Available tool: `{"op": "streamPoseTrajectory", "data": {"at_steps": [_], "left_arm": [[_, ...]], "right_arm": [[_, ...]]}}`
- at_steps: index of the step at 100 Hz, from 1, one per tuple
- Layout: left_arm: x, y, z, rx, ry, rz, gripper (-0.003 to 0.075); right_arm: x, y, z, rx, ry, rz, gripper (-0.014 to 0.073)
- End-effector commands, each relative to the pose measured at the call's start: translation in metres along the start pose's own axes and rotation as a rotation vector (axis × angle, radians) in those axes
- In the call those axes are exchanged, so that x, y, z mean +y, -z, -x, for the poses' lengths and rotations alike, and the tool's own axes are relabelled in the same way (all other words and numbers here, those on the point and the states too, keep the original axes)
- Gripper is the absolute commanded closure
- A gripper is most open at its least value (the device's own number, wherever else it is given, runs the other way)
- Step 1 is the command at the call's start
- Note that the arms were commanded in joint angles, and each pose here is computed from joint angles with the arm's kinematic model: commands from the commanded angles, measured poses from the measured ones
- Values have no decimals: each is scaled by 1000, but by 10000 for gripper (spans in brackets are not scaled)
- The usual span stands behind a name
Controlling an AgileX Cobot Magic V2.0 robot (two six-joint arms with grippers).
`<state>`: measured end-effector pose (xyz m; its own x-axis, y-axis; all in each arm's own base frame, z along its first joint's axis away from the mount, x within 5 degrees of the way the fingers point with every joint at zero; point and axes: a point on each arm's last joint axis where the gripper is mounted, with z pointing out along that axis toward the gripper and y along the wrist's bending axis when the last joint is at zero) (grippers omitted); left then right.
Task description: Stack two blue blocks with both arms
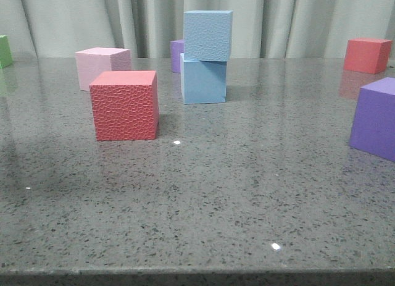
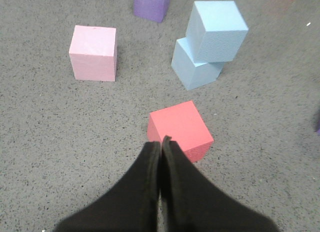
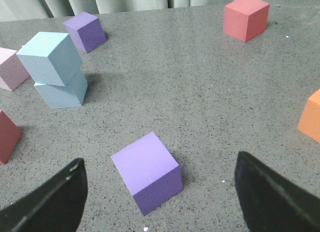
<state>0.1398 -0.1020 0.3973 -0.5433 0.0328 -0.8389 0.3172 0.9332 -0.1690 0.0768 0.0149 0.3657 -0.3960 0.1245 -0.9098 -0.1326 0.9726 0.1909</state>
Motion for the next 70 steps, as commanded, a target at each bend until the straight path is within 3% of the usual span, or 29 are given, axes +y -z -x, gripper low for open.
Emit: {"op": "streamPoseTrajectory", "data": {"at_steps": [1,10,27,41,45,70], "left_arm": [[3,21,3,-138,9,-77,739],[11,29,-10,-152,12,-84,739],[23,36,-37,-170,15,-110,739],[28,36,-60,-196,26,-164,739],[30,35,-66,-210,25,-181,739],[36,29,-103,-288,20,-281,739]], "right_arm": [[3,3,13,-90,5,30,32],[4,3,13,-92,6,32,152],[4,3,13,-91,6,31,480],[4,3,13,-91,6,31,679],[4,3,13,-91,9,31,713],[1,-1,-2,-96,63,41,708]]}}
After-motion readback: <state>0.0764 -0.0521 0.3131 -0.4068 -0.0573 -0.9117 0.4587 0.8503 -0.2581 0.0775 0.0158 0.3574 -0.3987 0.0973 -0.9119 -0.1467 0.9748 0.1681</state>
